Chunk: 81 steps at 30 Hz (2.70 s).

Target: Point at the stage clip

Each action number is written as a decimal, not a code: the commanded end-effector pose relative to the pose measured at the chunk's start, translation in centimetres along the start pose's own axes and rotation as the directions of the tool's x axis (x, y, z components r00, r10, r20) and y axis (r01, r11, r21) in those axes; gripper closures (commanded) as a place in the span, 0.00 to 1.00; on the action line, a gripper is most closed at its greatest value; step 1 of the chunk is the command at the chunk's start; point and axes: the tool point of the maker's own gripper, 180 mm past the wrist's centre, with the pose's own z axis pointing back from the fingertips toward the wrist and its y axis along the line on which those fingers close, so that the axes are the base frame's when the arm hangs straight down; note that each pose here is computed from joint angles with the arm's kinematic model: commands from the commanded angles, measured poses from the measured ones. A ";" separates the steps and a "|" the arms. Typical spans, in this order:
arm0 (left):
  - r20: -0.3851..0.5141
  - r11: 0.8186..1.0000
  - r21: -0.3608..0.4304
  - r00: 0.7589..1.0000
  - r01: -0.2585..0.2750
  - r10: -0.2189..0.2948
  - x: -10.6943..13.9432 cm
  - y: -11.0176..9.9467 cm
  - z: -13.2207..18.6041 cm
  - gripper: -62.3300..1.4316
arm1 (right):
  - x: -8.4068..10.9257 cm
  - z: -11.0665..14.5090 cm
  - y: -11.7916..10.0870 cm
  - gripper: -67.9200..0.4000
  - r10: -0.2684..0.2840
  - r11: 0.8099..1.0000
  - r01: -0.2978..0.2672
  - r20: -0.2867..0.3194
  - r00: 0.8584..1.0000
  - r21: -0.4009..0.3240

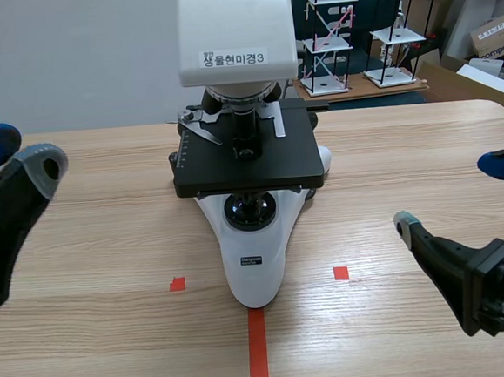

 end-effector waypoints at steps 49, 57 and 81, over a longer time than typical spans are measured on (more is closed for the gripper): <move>-0.141 0.915 -0.303 0.937 0.266 -0.319 -5.0 5.6 -10.4 0.93 | 0.9 0.0 -0.1 0.01 0.006 1.000 -0.006 0.032 0.999 0.003; -0.166 0.908 -0.336 0.933 0.250 -0.318 -5.6 5.0 -10.4 0.93 | 0.9 0.0 -0.1 0.01 0.006 1.000 -0.006 0.031 0.999 0.003; -0.172 0.908 -0.337 0.931 0.250 -0.321 -5.7 4.9 -10.6 0.93 | 0.9 0.0 -0.1 0.01 0.006 1.000 -0.006 0.031 0.999 0.003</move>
